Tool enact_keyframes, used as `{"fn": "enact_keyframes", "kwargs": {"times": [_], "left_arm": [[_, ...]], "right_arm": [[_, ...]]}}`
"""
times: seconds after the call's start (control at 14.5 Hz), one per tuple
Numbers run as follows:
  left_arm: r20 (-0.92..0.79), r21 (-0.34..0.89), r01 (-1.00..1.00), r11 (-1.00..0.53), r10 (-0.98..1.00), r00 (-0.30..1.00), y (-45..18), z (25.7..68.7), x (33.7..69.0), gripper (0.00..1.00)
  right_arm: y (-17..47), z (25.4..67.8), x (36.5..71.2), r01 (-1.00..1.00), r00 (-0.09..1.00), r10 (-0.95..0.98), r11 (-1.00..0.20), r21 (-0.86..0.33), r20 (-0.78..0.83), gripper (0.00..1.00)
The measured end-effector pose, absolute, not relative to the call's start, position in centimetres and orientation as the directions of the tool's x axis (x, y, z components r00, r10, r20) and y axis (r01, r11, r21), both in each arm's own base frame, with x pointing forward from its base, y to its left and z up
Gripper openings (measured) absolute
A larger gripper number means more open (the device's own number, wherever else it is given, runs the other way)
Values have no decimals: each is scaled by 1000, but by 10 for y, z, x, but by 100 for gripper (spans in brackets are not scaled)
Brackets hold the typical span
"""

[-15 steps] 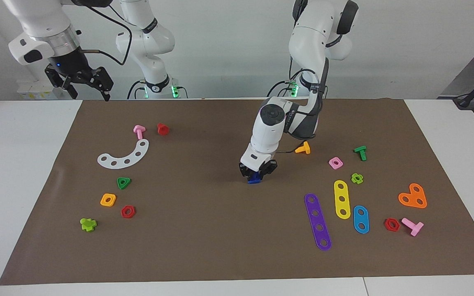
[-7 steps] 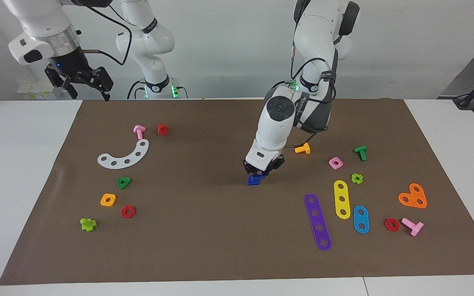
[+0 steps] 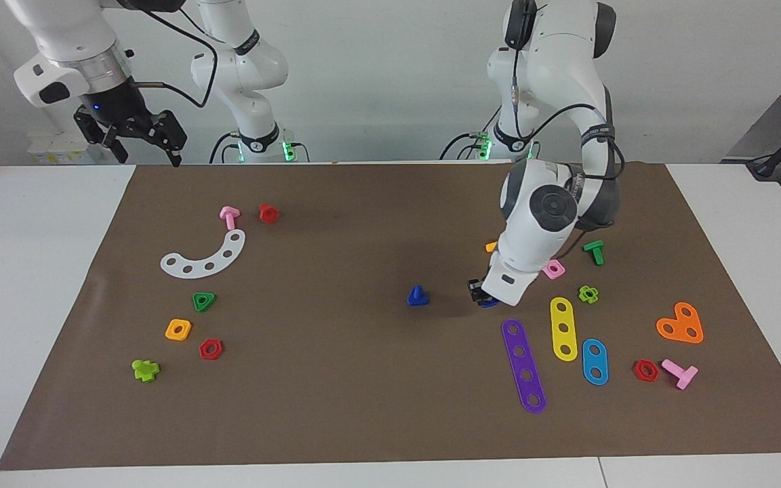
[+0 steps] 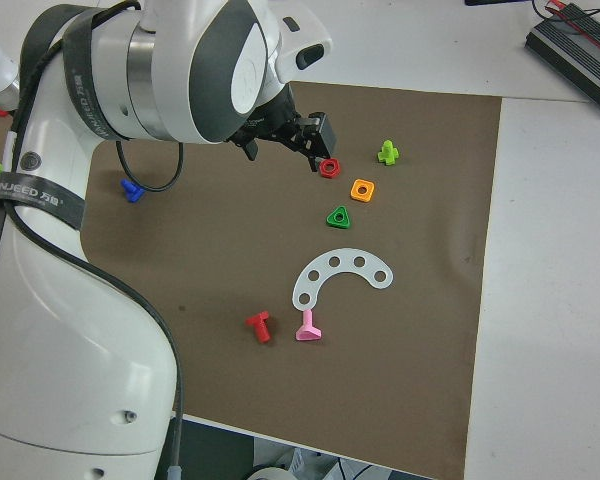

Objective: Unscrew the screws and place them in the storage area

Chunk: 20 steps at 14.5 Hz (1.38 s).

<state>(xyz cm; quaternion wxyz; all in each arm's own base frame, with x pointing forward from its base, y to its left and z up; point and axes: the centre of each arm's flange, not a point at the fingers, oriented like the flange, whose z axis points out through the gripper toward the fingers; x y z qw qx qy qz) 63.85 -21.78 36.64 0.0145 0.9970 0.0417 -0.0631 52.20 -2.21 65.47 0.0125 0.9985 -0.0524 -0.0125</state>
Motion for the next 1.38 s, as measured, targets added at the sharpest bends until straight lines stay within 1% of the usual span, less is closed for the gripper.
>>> {"fn": "enact_keyframes", "kwargs": {"times": [0.21,0.34,0.55,0.62,0.69,0.76,0.83,0.89,0.96,1.03,1.1,1.24,1.38], "left_arm": [[-200,22,-4,-1000,-8,980,-181,340,618,46],[-226,24,-34,-999,-38,973,-170,327,602,46],[-200,30,-39,-999,-44,979,-167,315,590,46],[-184,32,-38,-999,-43,982,-167,312,589,50],[-170,34,-37,-999,-42,985,-167,311,589,50],[-162,36,-36,-999,-42,986,-167,311,590,56],[-153,37,-35,-999,-40,987,-166,313,591,68],[-144,39,-31,-999,-36,989,-164,315,592,78],[-133,40,-23,-999,-28,991,-160,320,595,91],[-115,44,-8,-999,-13,993,-151,329,600,99],[-90,50,14,-999,9,996,-138,344,608,99],[-46,64,60,-996,57,997,-96,383,622,100],[-29,72,70,-995,68,997,-43,419,629,100]], "right_arm": [[-22,655,522,-104,994,-105,-994,26,-24,100],[-22,655,522,-104,994,-105,-994,26,-24,100],[-15,655,524,-90,996,-91,-996,25,-15,100],[-8,655,526,-77,997,-78,-997,25,-11,100],[-2,655,530,-68,998,-68,-997,23,-8,100],[5,655,538,-60,998,-61,-998,10,-8,100],[15,651,551,-54,999,-54,-998,-9,-7,100],[30,643,563,-62,998,-62,-998,-23,-8,100],[57,632,575,-87,996,-87,-996,-26,-8,100],[98,616,586,-114,994,-114,-993,-25,-2,100],[147,598,592,-132,991,-132,-991,-26,8,100],[246,556,593,-158,987,-159,-987,-35,33,100],[321,508,594,-178,980,-183,-982,-63,76,100]]}}
